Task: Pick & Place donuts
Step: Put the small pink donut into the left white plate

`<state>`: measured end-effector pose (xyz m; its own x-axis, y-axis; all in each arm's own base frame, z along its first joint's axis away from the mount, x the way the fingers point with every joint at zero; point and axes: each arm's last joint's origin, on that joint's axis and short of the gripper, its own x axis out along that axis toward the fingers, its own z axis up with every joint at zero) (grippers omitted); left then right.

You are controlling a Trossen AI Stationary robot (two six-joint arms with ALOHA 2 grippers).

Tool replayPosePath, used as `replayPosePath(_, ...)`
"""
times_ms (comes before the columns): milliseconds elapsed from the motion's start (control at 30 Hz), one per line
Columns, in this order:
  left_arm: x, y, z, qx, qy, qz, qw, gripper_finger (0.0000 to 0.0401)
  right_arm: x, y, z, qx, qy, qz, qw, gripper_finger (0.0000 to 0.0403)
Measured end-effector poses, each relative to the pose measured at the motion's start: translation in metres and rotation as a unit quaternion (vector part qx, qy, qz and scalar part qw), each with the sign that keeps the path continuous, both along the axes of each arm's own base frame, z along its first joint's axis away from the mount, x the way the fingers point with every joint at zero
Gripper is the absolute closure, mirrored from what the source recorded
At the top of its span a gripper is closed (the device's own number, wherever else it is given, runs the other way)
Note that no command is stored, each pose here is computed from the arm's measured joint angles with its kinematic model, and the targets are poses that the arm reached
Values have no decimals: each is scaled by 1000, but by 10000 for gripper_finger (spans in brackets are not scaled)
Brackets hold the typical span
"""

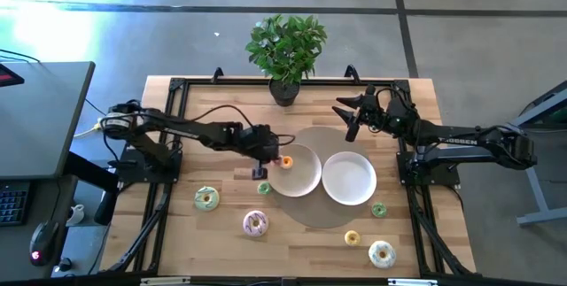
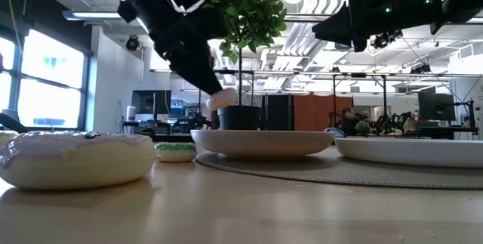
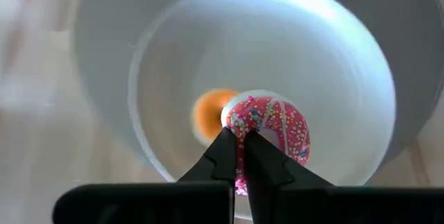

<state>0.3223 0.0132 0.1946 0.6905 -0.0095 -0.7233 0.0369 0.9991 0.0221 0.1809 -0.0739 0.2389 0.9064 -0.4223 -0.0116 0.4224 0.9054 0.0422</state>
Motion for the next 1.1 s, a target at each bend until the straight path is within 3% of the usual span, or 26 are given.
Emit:
replayPosePath(200,6,-10,-25,-27,42,-32,998,365,0,0,0,0,0,0,1000,249)
replayPosePath(400,10,-18,-26,-22,27,-55,998,318,0,0,0,0,0,0,1000,249)
replayPosePath(633,10,-14,-26,15,27,-25,999,266,0,0,0,0,0,0,1000,249)
replayPosePath(800,10,-17,-26,-5,27,-44,999,245,0,0,0,0,0,3,1000,249)
replayPosePath(900,10,-17,-26,6,26,-34,999,243,2,1,-1,13,-4,31,999,249)
replayPosePath(1100,10,-15,-25,26,26,-14,999,242,25,22,-19,84,18,147,985,249)
